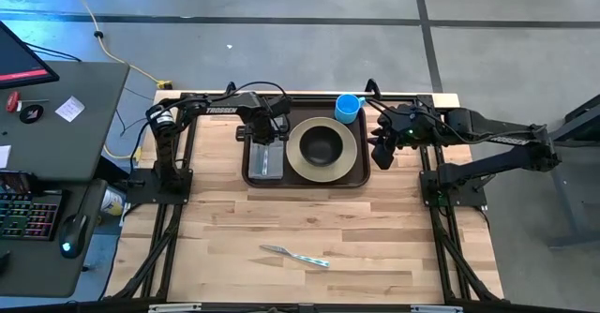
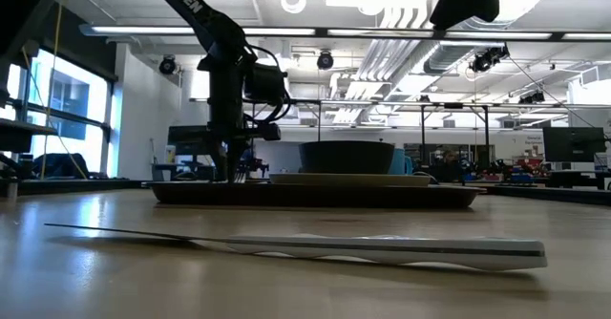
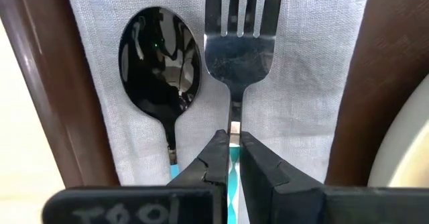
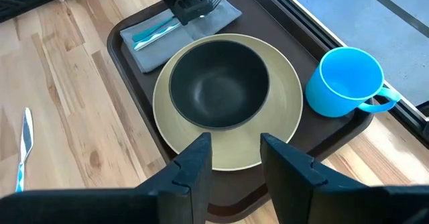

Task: Set up tray
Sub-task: Put the blue fork on the gray napkin to the right of the blue spoon

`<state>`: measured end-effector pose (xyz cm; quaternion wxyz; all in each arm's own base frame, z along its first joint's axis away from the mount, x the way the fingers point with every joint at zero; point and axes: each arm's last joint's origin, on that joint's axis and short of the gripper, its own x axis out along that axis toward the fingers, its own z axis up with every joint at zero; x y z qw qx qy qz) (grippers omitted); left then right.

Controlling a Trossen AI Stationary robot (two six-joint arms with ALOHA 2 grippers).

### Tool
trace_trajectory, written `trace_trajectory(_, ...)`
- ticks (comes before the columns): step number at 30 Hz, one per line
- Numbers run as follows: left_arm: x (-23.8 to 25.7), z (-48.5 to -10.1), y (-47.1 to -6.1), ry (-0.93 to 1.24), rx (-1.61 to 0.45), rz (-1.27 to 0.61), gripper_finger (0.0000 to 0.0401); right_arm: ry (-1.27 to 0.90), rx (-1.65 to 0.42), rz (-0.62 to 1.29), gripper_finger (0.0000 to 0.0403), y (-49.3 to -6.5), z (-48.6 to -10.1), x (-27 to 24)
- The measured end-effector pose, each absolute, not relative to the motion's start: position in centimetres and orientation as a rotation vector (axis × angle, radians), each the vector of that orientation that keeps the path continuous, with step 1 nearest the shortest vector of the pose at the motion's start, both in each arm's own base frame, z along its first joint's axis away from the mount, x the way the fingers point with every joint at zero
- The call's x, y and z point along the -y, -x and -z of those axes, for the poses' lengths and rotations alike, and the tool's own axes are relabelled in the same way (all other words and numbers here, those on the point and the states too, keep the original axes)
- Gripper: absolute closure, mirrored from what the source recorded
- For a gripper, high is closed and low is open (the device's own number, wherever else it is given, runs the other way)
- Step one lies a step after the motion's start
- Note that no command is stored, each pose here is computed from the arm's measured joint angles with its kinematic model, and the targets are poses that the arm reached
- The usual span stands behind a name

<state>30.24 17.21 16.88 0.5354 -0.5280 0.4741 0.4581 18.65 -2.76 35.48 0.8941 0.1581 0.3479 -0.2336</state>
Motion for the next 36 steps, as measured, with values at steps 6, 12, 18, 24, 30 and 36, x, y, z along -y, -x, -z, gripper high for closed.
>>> trace_trajectory(6,-17.17,-16.87,-30.18,1.263,-1.136,-1.094,0.0343,-0.328,-0.721,0.484,0.0284,-18.65,-35.48,2.76)
trace_trajectory(12,-17.12,-16.87,-30.16,1.288,-1.134,-1.102,0.0343,-0.328,-0.722,0.484,0.0284,-18.65,-35.48,2.76)
trace_trajectory(18,-17.1,-16.86,-30.18,1.297,-1.135,-1.093,0.0342,-0.329,-0.722,0.482,0.0284,-18.65,-35.48,2.76)
trace_trajectory(24,-17.07,-16.87,-30.17,1.297,-1.142,-1.085,0.0303,-0.329,-0.722,0.482,0.0284,-18.65,-35.48,2.76)
trace_trajectory(30,-17.04,-16.89,-30.18,1.293,-1.152,-1.061,0.0265,-0.329,-0.722,0.481,0.0284,-18.65,-35.48,2.76)
trace_trajectory(36,-17.04,-16.9,-30.18,1.292,-1.151,-1.061,0.0259,-0.329,-0.722,0.482,0.0284,-18.65,-35.48,2.76)
